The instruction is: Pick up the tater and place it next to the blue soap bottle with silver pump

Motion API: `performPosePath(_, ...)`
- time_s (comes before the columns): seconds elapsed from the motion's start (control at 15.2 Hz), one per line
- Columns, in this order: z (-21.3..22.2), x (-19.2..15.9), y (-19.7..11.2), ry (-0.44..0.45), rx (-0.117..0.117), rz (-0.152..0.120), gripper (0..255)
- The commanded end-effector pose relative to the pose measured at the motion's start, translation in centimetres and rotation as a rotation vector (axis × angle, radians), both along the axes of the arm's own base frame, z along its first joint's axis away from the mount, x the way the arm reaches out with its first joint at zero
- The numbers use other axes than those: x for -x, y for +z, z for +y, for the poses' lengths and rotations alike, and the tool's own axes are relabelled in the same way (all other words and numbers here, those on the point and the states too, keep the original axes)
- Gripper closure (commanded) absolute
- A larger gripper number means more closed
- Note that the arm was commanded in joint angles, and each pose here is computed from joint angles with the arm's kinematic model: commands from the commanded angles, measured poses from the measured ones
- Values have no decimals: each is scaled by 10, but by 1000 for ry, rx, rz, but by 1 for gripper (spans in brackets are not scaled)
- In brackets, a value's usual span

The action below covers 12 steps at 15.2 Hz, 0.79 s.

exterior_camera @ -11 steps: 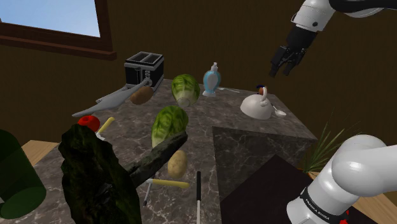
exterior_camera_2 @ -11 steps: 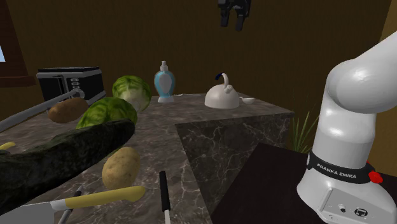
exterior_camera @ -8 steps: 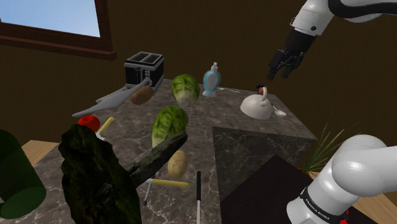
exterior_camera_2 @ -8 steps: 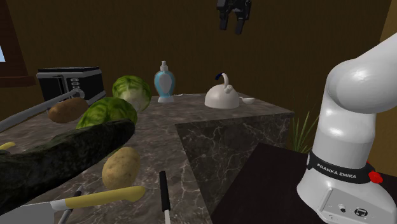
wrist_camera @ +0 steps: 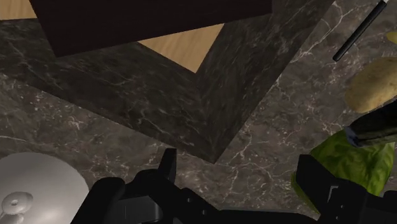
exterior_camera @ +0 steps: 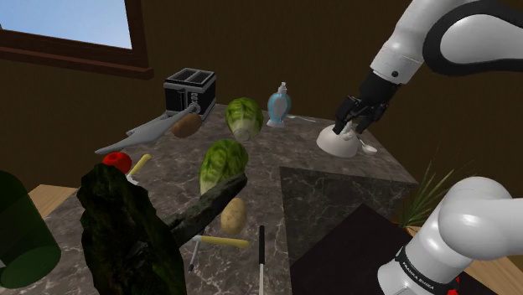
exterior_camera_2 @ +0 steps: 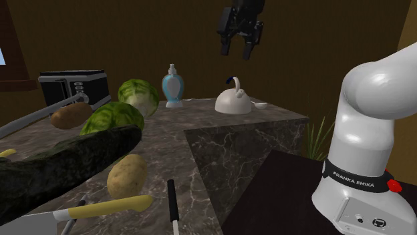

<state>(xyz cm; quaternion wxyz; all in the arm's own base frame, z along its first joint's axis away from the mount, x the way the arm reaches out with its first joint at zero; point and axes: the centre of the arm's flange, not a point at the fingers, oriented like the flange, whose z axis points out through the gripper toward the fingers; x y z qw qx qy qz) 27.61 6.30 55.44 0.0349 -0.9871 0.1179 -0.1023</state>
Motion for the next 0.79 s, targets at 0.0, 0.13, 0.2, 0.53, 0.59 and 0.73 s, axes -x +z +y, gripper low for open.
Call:
performPosePath(0.0,20,5,-16,-32,-20,-13,0)
performPosePath(0.13,39,9,-33,-60,-39,-25,0)
performPosePath(0.2,48,10,-42,-74,-48,-31,0)
performPosePath(0.53,97,14,-83,-145,-95,-61,0)
performPosePath(0.59,107,15,-91,-159,-104,-68,0)
performPosePath(0.73,128,15,-106,-187,-123,-80,0)
